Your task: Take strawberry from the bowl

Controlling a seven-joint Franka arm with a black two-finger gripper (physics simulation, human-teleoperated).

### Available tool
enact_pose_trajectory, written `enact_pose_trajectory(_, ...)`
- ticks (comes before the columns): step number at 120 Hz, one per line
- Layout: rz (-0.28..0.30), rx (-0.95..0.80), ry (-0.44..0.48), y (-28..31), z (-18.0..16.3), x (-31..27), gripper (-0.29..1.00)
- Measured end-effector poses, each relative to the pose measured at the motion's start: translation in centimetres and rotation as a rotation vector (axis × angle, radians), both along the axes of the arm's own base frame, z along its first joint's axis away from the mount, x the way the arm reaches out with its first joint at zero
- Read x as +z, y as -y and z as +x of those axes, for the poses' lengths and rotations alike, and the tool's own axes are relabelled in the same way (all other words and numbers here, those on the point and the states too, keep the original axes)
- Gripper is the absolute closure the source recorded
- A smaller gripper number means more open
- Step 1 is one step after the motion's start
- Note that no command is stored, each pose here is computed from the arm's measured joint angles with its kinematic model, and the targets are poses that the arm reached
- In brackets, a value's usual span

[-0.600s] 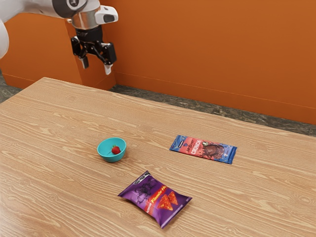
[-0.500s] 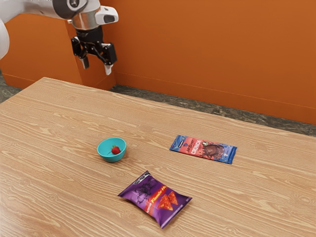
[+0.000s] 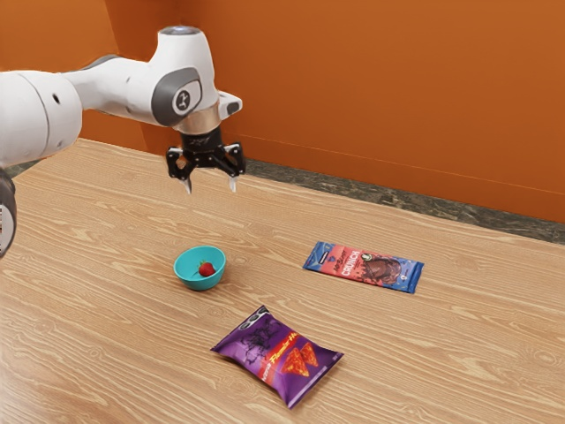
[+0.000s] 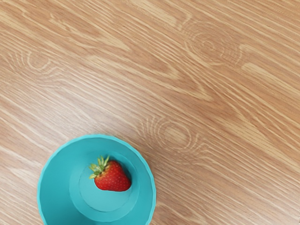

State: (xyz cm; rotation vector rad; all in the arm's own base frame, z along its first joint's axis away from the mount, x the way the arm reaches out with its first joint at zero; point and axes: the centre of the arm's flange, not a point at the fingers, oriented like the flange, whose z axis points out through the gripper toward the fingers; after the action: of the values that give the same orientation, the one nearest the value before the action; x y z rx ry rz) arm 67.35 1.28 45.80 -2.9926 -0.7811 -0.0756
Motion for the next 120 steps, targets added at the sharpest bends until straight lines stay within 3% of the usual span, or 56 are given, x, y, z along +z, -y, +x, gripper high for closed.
enact_pose_trajectory(33,-0.063,0.228,0.029,0.0,1.4,-6.9,0.02)
enact_pose_trajectory(58,-0.062,0.357,-0.009,-1.2,0.7,-10.8,0.04)
enact_pose_trajectory(120,-0.061,0.533,0.012,-3.4,-4.1,-13.6,0.26)
